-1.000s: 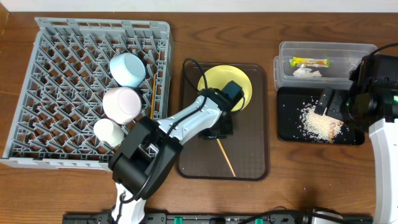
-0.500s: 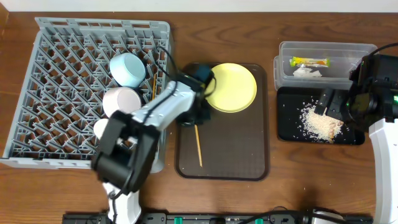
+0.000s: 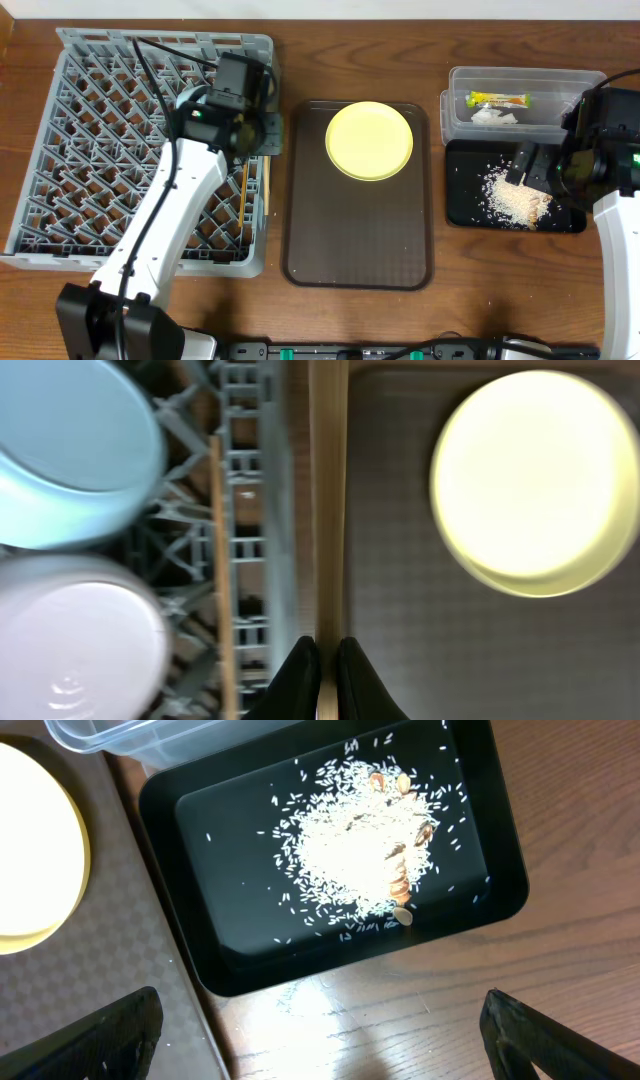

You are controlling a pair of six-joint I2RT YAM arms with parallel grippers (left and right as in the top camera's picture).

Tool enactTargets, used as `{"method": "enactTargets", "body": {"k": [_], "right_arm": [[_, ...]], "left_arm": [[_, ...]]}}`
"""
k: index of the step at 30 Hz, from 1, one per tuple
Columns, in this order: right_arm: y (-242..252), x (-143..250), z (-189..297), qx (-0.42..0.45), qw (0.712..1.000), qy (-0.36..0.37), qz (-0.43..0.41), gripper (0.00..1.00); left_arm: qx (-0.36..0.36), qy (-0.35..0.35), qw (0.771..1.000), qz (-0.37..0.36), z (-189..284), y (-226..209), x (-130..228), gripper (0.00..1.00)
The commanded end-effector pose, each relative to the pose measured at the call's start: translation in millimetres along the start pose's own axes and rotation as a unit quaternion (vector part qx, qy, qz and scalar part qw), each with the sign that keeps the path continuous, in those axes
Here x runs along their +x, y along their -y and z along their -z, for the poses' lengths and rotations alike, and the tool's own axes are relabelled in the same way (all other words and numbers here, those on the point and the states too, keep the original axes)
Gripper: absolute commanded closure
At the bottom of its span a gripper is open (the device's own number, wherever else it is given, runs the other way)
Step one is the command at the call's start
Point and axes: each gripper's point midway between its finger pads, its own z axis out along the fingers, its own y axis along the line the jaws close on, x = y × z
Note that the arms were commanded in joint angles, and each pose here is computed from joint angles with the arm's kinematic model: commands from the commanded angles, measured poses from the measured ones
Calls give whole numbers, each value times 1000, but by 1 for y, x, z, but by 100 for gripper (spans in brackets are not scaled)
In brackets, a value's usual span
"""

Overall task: Sort waste into correct bins and load items into the dishwasher
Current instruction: 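Carry the second chopstick into the rack and release it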

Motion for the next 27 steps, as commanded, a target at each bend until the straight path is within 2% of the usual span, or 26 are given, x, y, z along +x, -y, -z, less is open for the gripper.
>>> {"method": "enactTargets", "body": {"k": [1,10,13,15,20,27], "right_arm": [[1,-4,5,-1,1000,9,-5,1],[1,-4,5,-2,1000,8,-5,1],[1,-4,5,-2,1000,8,-4,1],[1,-4,5,-2,1000,8,-4,1],[1,-4,5,-2,1000,7,-4,1],[1,-4,5,-2,1000,7,-4,1]], "left_arm": [[-22,-8,999,-37,-6,-21,-2,92],[-30,-39,998,-48,-30,-34,4,91],[-31,-54,997,-47,-41,-35,8,87],[-33,-67,996,-46,-50,-36,12,79],[-41,-79,995,-46,-58,-40,16,74],[-30,-35,998,-44,-31,-27,3,57]]}}
